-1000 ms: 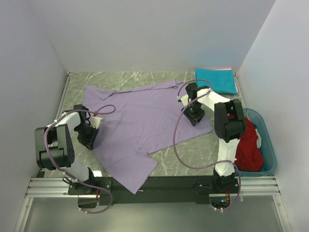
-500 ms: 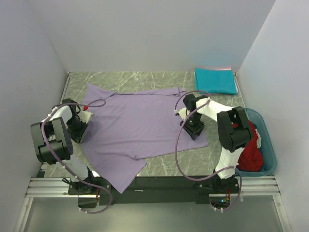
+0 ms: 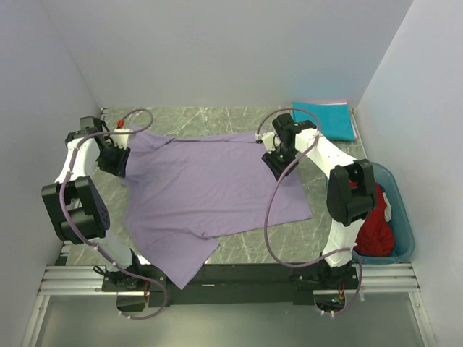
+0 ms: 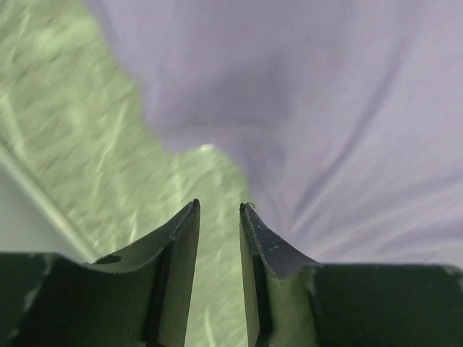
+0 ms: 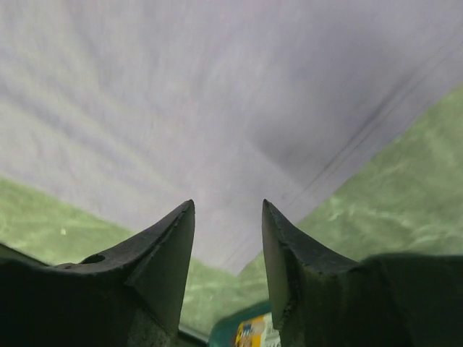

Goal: Fold and stack the t-shirts
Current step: Flatten the tshirt out

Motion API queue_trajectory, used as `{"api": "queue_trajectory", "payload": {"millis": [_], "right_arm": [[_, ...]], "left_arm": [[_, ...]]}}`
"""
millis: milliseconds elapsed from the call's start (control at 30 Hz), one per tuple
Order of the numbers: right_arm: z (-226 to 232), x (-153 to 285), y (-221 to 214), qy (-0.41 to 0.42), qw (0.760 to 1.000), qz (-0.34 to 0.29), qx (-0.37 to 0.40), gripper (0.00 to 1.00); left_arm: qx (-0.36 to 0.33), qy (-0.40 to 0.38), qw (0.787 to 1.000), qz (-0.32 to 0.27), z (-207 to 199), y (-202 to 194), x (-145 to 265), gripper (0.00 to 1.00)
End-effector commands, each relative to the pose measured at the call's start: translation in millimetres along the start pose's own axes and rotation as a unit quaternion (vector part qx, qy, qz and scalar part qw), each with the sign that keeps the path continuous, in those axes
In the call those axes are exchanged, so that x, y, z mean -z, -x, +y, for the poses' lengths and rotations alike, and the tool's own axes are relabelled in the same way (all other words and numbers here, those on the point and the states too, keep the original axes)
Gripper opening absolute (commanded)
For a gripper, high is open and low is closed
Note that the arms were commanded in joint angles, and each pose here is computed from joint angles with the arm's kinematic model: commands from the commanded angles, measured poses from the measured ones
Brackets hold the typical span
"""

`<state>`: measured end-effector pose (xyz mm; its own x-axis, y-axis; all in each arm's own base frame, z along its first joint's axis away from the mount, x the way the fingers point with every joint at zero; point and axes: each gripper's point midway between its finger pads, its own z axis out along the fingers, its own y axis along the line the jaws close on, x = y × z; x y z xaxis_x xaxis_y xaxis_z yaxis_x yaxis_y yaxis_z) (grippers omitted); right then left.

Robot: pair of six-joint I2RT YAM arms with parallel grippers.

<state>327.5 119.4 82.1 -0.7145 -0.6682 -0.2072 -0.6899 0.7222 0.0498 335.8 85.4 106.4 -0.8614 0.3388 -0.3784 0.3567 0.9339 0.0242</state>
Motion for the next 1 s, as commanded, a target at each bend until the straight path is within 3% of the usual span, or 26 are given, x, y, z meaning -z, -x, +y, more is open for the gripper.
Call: {"api": "queue_trajectory", "payload": {"millis": [0,367,633,733,867,967], "right_arm": [[-2,-17,6,0.014,1.0,0.015,-0.013,0.48],[11,-60,-41,0.024,0.996,0.08,-0.013,0.45],[55,-48,-59,0.077,0.994,0.082,-0.003,0.45],[44,-24,-30,0.074,0.997,0.019,-0.02,0.47],[-4,21,39,0.031,0.992,-0.101,-0.065,0.47],[-45,33,79,-0.017,0.985,-0.152,-0.082,0.45]], "left_arm": [[0.021,-0.068,0.997,-0.017,-31,13,-17,0.34],[0.006,-0.077,0.997,0.031,-56,-33,-42,0.33],[-0.017,-0.074,0.992,0.099,-74,-97,-52,0.33],[-0.018,-0.078,0.994,0.079,-74,-88,-45,0.33],[-0.018,-0.088,0.996,0.013,-70,-39,-21,0.34],[-0.023,-0.099,0.995,-0.021,-75,-8,-9,0.34]]}}
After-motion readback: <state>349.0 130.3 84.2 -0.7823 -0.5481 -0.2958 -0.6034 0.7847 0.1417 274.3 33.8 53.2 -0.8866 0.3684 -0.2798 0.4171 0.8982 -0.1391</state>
